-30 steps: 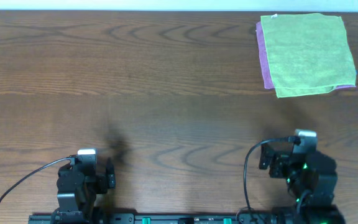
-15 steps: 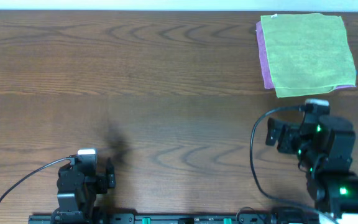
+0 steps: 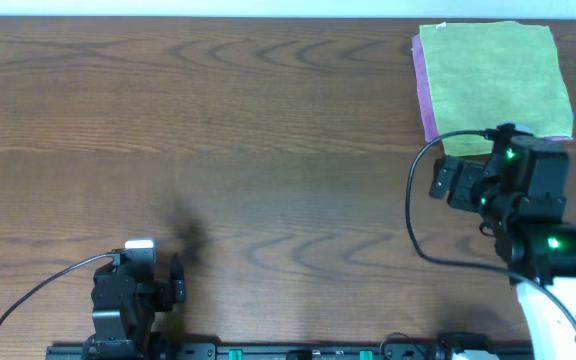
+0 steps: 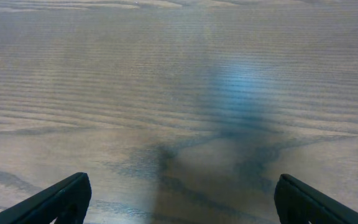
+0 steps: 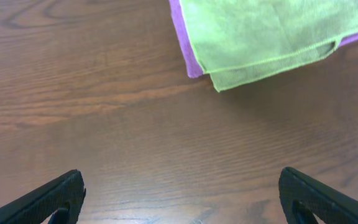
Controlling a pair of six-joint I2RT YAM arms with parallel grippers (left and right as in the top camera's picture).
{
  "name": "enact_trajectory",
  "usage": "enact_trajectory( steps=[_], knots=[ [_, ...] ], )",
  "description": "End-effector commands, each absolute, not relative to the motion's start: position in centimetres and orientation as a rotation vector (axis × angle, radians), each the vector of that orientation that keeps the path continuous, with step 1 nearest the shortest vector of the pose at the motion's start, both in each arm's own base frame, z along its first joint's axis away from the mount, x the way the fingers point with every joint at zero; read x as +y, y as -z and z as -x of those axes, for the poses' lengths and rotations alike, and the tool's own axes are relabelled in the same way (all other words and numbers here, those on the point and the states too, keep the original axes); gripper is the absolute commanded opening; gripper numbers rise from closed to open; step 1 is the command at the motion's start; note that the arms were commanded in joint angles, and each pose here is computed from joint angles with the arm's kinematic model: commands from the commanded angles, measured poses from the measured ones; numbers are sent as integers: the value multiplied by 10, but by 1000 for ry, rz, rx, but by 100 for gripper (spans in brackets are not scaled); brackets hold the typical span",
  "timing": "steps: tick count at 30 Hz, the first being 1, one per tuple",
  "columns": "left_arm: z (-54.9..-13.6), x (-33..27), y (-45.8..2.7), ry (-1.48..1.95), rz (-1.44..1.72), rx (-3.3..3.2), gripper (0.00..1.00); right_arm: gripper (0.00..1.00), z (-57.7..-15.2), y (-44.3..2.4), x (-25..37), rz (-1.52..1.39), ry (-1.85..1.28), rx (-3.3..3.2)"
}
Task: Fold the cloth
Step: 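Move the right gripper forward to the green cloth's left edge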
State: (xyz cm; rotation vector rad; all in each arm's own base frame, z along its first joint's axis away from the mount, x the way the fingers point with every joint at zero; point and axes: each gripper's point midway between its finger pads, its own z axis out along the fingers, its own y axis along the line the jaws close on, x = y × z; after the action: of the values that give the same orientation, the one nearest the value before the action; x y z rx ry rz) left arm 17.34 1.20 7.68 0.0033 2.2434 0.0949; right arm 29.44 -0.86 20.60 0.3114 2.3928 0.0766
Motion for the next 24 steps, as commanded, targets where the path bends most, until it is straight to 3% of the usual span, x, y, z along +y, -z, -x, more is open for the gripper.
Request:
enact_trajectory(
  steps=[1, 14, 24],
  knots=[
    [-165, 14, -53, -122, -35, 2319, 95, 99, -302, -211, -20, -407, -37, 2372],
    [-165, 14, -53, -123, -35, 2319, 96, 99, -360, -203, -51, -492, 58, 2278],
    [-165, 14, -53, -123, -35, 2319, 95, 99, -444, -187, -78, -419, 49, 2289]
  ],
)
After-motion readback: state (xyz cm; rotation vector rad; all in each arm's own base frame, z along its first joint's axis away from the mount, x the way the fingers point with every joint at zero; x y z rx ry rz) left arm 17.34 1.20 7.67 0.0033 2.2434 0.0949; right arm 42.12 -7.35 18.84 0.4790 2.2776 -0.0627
